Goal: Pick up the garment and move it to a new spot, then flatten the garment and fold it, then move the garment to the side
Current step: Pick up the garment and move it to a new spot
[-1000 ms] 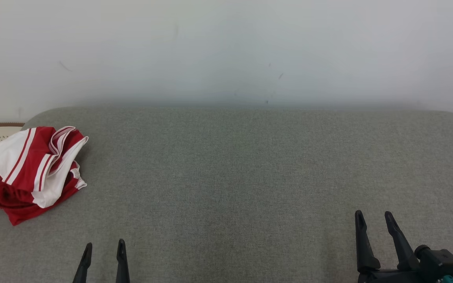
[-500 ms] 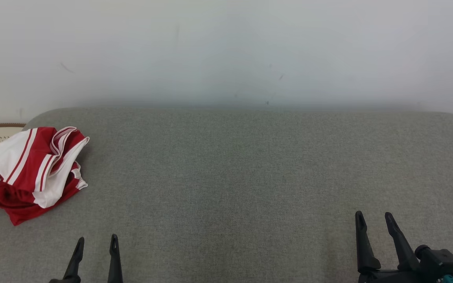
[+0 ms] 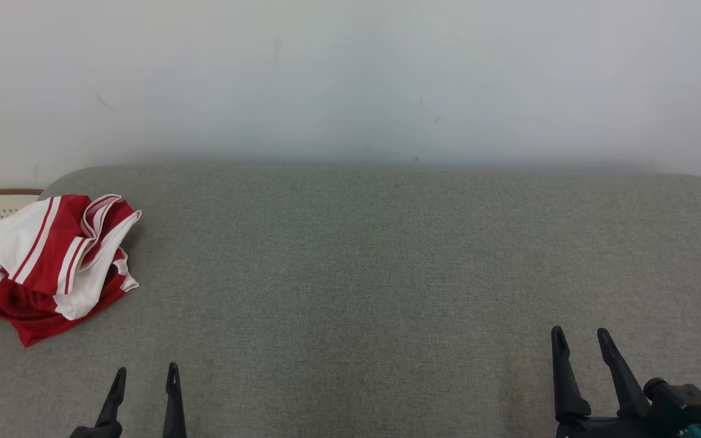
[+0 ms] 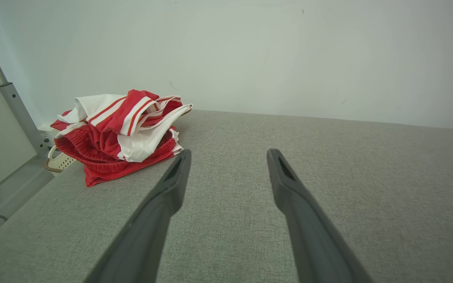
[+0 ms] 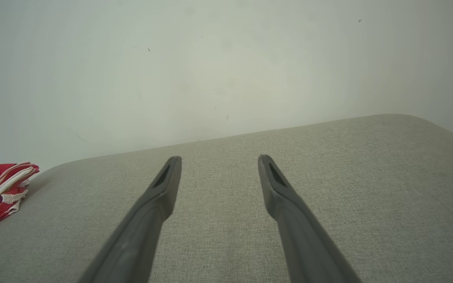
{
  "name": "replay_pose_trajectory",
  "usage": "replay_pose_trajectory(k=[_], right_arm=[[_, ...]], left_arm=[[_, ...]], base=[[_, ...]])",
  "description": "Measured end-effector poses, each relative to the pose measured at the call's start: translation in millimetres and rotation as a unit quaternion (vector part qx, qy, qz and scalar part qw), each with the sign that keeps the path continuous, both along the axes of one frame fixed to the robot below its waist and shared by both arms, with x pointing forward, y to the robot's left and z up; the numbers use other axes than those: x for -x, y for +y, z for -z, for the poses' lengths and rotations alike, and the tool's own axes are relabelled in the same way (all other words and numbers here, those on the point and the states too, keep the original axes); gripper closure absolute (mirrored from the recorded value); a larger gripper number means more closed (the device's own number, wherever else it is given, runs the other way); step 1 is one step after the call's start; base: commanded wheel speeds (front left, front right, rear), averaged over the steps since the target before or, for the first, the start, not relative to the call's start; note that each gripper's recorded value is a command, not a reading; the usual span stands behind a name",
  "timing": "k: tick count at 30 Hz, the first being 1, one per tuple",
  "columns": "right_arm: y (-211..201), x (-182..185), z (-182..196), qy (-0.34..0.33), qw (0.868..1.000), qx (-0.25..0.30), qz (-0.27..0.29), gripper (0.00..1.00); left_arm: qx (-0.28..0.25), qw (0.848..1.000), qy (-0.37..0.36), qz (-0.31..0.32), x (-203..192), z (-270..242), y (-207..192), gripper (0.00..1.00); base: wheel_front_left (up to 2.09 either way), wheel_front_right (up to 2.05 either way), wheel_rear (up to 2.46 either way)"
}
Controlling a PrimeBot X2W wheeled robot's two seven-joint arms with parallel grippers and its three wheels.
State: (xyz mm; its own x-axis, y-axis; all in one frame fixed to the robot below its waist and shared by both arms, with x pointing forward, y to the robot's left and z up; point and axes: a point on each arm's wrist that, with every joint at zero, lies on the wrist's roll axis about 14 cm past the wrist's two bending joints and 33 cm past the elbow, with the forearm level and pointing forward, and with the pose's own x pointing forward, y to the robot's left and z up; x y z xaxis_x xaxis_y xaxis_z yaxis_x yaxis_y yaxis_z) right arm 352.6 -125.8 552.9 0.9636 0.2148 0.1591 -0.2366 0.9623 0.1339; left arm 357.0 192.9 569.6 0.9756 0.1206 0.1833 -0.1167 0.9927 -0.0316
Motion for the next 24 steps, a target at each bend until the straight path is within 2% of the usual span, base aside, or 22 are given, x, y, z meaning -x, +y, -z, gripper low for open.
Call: replay_pose_trajectory(k=[10,24], right_arm=[[7.2,-2.8,2.3,0.004,1.000,0.001,-0.011,0.00],[50.3,-14.3,20.4,0.051,0.995,0.013,-0.079,0.00]], left_arm=[[-0.002,1.000,0.004,-0.014,4.8,-0.9,10.1,0.00],[-0.008,0.996,0.011,-0.089,34.4,-2.6,59.8,0.00]], base=[[0.00,0.00,0.00],[0.00,0.00,0.00]])
